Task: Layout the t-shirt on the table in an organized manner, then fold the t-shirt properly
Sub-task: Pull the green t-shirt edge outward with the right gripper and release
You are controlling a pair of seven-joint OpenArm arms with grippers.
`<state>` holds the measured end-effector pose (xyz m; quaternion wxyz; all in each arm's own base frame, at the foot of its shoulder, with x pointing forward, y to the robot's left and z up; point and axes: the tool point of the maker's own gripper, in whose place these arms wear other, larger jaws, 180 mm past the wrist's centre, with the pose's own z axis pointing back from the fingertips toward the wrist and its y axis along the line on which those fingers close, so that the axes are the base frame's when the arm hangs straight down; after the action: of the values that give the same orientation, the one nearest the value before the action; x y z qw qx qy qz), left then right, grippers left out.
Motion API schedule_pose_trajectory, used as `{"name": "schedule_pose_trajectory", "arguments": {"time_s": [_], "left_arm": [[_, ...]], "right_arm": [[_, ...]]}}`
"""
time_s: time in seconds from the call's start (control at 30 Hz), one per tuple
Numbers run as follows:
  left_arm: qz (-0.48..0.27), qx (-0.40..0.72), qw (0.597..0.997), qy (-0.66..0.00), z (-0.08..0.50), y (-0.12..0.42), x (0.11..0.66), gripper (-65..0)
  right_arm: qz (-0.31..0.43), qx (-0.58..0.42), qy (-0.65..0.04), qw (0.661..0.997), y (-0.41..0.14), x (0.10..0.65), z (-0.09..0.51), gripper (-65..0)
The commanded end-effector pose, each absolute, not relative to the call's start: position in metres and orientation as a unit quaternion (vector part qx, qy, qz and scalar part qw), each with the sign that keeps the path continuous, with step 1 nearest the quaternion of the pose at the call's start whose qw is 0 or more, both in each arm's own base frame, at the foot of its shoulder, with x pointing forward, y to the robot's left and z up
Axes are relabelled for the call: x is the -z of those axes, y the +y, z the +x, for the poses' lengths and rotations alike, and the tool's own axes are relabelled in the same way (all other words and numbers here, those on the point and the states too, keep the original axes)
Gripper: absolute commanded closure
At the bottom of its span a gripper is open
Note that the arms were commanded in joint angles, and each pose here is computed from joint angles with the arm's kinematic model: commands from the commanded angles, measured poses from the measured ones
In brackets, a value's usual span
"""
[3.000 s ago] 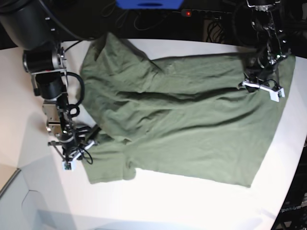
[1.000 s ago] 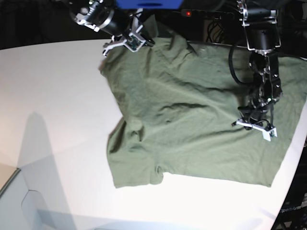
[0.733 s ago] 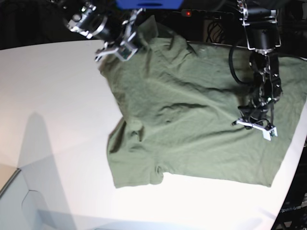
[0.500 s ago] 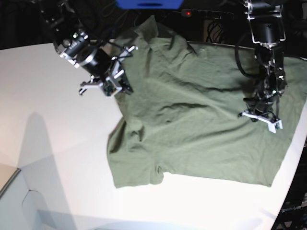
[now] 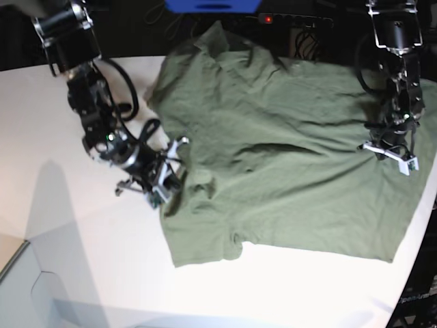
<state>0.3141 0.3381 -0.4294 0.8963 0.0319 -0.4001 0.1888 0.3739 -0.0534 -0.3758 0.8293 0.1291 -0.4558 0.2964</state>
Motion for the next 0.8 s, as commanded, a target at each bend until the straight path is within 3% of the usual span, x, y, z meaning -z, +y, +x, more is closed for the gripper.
{"name": "schedule_pose_trajectory", "arguments": {"time_s": [0.0, 0.2, 0.5, 0.77], "left_arm": [[0.052, -0.199, 0.897, -0.392, 0.305, 0.354, 0.427, -0.1], [0.056, -0.217, 0.892, -0.393, 0.299, 0.364, 0.426, -0.1], [0.057, -0.217, 0.893, -0.389, 0.292, 0.363, 0.43, -0.1], [0.057, -0.218, 0.893, -0.389, 0.293, 0.363, 0.43, -0.1]], "right_arm": [[0.133, -0.294, -0.478, 0.817, -0.053, 0.36, 0.391, 0.0], [0.136, -0.27, -0.463, 0.833, -0.05, 0.37, 0.425, 0.0], [0.166, -0.244, -0.442, 0.847, -0.032, 0.401, 0.422, 0.0], [0.15, -0.205, -0.433, 0.865, -0.061, 0.428, 0.44, 0.0]]}}
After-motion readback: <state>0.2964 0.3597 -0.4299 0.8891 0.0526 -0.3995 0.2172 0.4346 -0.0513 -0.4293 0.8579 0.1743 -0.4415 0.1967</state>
